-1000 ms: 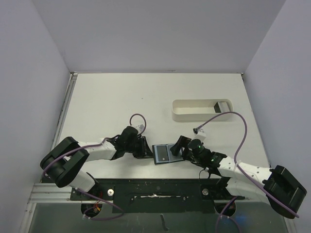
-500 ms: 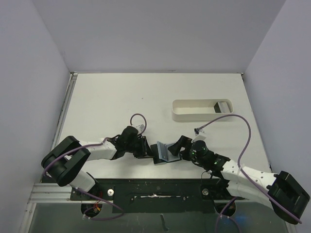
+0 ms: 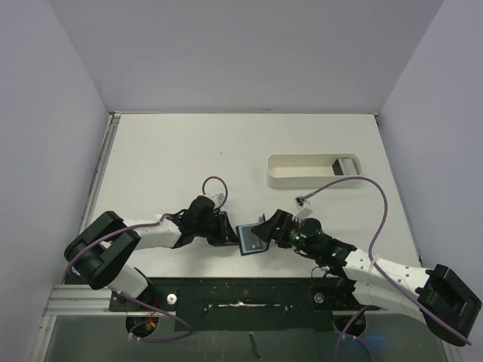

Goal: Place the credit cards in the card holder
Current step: Close the card holder at the center of the board.

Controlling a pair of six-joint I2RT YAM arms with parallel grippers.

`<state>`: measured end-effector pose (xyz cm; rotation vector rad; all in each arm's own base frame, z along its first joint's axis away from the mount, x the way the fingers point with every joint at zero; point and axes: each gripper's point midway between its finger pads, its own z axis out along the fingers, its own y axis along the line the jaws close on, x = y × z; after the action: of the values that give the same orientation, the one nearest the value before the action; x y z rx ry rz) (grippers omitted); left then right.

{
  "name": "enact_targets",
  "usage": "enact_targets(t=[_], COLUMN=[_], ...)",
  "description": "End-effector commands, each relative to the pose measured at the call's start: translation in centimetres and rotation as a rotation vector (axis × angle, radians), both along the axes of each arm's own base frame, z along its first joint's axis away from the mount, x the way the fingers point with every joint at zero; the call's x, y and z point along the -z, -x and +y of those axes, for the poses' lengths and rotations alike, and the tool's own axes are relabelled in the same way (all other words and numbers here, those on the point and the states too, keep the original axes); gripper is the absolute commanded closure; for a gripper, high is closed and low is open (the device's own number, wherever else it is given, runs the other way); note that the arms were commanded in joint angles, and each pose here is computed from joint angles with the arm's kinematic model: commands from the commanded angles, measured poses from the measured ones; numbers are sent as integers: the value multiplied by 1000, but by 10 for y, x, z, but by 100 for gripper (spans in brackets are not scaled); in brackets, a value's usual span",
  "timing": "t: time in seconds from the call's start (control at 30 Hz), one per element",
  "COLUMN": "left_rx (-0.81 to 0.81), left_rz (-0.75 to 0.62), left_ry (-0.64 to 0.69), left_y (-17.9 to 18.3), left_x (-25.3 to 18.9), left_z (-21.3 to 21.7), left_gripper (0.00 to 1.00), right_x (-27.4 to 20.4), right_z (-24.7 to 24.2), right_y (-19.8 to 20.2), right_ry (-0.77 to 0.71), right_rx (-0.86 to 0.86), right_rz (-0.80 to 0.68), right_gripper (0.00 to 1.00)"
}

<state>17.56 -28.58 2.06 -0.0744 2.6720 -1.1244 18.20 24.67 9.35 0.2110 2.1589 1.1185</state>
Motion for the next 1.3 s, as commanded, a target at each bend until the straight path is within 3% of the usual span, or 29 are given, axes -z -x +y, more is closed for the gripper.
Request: enact_targets(t=[0.0,0.23,0.53,0.6,0.7,0.77,0.9,1.13,1.27], left_rx=[-5,-42,-125,-128,-137,-141,-156,-201,-204], left_rz=[-43,-75,-132,-130,-126,-128,-144,-150,-122], left_ry=[24,21,3,-4,-26,-36,-28,-31,-18], left_y=[-12,-19,-28,-28,-29,-30,-33,-35,-31], left_x=[-9,-25,-45,-43,-38,-37,-43,-48,-40], left_z=[-7,0,21,24,30,32,35,47,48], left_gripper=[81,78,73,72,70,70,70,70,74], right_x=[-24,-11,-14,-15,-12,-11,-5,29,48], right_z=[26,38,42,45,50,53,57,50,46], right_y=[-2,-3,-4,-5,-5,-7,-9,-10,-9], right_ry=[-75,-10,44,48,71,86,116,253,349], right_rx=[-65,-113,-132,-142,-160,-170,-192,-183,-187], right_rz=[-39,-10,-24,-24,-20,-19,-11,54,98], right_gripper=[14,23,42,42,30,30,38,61,65])
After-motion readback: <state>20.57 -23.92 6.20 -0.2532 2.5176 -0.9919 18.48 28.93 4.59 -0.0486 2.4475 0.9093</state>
